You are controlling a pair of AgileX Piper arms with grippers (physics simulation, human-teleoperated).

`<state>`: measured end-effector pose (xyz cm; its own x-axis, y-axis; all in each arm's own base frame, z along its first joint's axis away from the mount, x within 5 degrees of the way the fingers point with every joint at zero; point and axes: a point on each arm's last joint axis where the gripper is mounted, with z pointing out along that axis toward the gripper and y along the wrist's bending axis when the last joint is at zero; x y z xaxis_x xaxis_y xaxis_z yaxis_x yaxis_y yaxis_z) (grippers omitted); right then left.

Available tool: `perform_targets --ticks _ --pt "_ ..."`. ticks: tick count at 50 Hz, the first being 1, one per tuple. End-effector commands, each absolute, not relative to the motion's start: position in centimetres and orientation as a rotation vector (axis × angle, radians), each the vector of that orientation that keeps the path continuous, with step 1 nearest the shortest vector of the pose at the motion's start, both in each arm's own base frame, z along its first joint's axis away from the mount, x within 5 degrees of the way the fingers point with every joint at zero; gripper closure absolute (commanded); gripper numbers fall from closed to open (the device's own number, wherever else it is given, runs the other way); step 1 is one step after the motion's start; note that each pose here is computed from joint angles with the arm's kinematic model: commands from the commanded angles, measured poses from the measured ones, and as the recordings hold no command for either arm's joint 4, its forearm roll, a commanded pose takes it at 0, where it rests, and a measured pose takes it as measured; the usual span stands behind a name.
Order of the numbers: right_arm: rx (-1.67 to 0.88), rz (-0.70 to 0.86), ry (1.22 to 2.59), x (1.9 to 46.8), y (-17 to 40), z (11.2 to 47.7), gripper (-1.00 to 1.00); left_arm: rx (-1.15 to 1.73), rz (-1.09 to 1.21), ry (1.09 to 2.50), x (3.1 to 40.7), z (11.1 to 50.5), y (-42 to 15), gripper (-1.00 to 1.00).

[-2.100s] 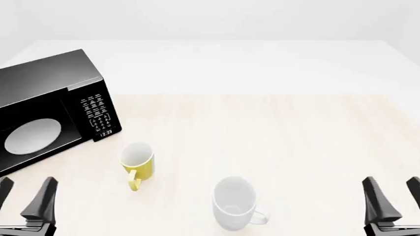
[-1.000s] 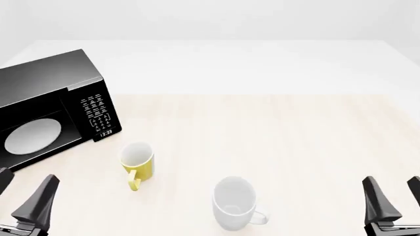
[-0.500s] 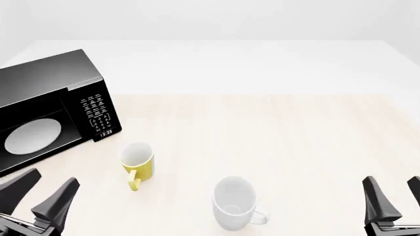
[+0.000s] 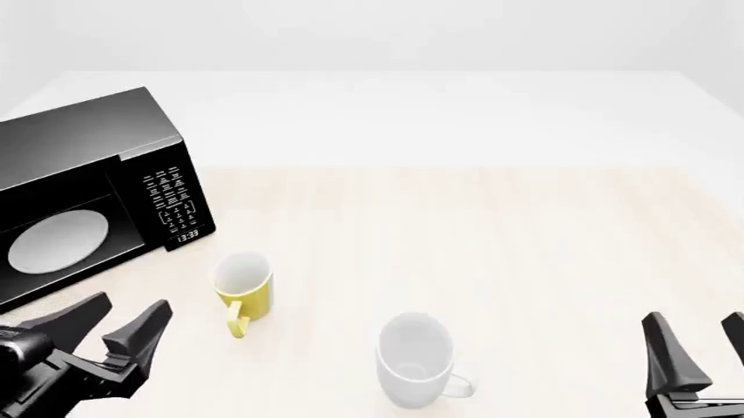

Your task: Put the yellow and white mug in the microwave and close it.

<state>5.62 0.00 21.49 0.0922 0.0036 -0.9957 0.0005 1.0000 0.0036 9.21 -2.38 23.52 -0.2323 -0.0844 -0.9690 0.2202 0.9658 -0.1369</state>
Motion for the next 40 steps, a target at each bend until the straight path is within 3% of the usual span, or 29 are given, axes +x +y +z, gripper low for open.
perform_targets --ticks 1,40 --pt "0.003 0.002 1.478 5.6 0.0 21.5 -1.00 0.067 -0.275 1.837 10.6 22.3 -2.5 -1.00" --pt "0.003 0.002 1.479 5.6 0.0 21.5 -1.00 0.088 -0.317 1.907 13.3 19.8 -3.8 -1.00"
